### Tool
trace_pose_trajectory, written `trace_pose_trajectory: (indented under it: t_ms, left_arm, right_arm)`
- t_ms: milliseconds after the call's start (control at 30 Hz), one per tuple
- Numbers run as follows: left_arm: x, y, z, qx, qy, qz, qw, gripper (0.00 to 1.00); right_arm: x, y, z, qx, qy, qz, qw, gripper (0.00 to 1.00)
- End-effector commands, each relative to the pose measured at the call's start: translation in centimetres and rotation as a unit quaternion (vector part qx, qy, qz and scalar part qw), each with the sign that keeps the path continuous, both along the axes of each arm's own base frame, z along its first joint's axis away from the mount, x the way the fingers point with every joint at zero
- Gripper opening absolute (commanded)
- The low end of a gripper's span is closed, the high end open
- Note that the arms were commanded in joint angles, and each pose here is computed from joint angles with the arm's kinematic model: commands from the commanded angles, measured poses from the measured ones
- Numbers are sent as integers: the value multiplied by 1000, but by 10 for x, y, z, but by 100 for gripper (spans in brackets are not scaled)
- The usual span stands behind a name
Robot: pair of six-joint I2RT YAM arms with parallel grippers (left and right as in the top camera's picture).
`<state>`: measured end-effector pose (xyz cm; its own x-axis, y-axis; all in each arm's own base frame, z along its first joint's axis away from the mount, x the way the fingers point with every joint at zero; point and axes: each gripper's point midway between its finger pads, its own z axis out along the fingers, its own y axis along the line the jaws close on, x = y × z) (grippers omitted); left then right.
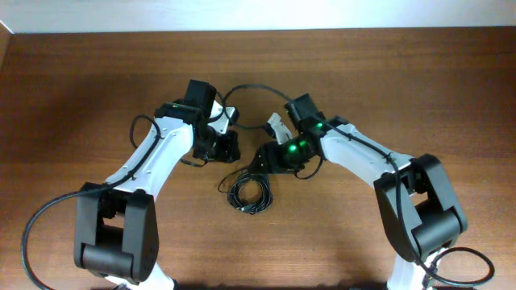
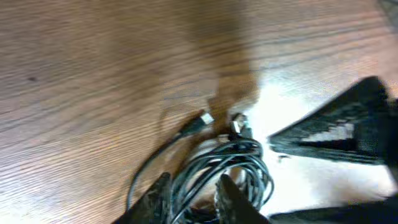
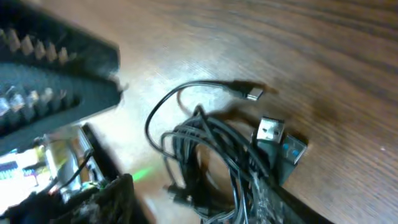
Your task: Untangle cables
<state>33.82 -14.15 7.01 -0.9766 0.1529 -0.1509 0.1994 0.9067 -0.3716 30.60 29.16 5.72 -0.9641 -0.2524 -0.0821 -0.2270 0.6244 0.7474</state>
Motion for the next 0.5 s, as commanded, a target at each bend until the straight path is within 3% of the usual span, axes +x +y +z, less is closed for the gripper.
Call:
trace_pose_trajectory:
  t_ms: [0,67,200,400,467]
  left_arm:
    - [4,8,0,28,-9,9,1000,29]
    - [4,8,0,27,-10,9,1000,30]
    - [4,8,0,27,-9,8,1000,31]
    - [3,9,-1,28,-7,9,1000,31]
    - [4,10,-1,30,-8,10,999,32]
  right_arm:
    - [-8,-8,11,19,7,17,1000,68]
    - [-18,-21,-3,-35,29,11,999,68]
    - [-32,-24,-9,-66,48,18,996,68]
    - [-42,-23,-23,-124,27,35,991,67]
    - [-43,-24,-28,-147,16,38,988,59]
